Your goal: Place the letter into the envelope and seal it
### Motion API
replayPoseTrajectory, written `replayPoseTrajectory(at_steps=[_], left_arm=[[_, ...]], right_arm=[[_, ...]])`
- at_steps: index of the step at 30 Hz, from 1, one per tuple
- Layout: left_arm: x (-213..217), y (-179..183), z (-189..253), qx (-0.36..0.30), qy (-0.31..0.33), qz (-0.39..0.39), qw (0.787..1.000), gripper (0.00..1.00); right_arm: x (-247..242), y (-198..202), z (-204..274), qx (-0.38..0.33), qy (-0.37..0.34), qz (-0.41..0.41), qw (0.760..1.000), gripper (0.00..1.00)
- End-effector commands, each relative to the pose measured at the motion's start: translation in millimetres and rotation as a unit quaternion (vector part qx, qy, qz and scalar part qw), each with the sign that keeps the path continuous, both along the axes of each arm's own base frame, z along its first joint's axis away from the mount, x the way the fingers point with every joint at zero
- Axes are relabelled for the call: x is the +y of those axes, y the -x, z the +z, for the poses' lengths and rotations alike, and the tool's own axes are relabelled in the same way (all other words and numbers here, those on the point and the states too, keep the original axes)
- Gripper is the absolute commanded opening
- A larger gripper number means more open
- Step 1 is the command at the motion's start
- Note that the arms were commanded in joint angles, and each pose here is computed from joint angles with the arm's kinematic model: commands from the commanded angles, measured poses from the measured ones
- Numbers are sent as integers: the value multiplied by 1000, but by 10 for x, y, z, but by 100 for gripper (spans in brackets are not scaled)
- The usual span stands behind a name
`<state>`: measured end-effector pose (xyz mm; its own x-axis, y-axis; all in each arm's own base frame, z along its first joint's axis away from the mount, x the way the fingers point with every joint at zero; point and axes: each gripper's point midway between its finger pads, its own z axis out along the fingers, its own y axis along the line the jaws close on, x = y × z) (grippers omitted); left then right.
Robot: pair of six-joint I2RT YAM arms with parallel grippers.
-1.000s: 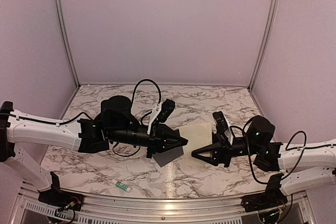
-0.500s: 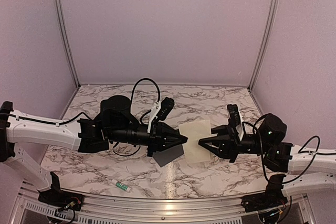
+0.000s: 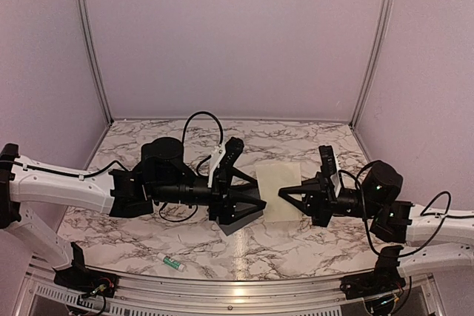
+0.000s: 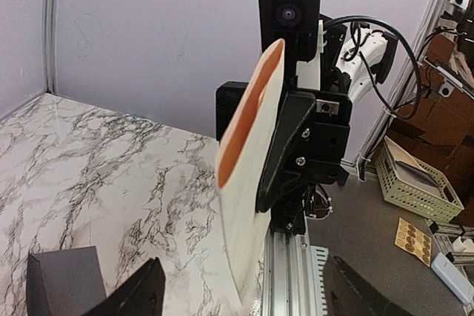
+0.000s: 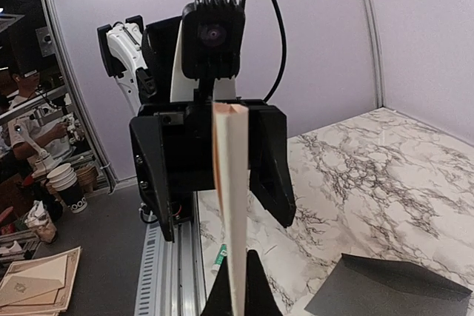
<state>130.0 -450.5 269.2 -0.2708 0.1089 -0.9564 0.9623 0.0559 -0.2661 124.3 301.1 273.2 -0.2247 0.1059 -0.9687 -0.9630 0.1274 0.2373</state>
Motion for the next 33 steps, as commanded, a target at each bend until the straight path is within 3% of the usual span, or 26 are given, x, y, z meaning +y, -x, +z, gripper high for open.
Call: replayPoseTrajectory(at_steps=[1,5,10,19,25,33], left_arm=[[161,-236,-77,-13,-13,68,997,96],[350,-444,-256,-18,-39,110,993,99],[452,-671,-718,-57,-124,152,979,97],[444,-1292,-1714,-124,-297,249,913,94],[511,-1590,-1919,-157,-341,308,874,89],[616,-1845,-2111,-144,-359,335,859,78]], right_arm=[[-129,-260,13,9,0,-93,996,0],[-254,-383,-32,14,2,-144,989,0],[-337,-512,-80,27,13,-189,982,0],[-462,-637,-159,41,27,-238,970,0],[-500,-609,-156,35,22,-239,970,0],[-471,-631,-231,33,33,-239,970,0]])
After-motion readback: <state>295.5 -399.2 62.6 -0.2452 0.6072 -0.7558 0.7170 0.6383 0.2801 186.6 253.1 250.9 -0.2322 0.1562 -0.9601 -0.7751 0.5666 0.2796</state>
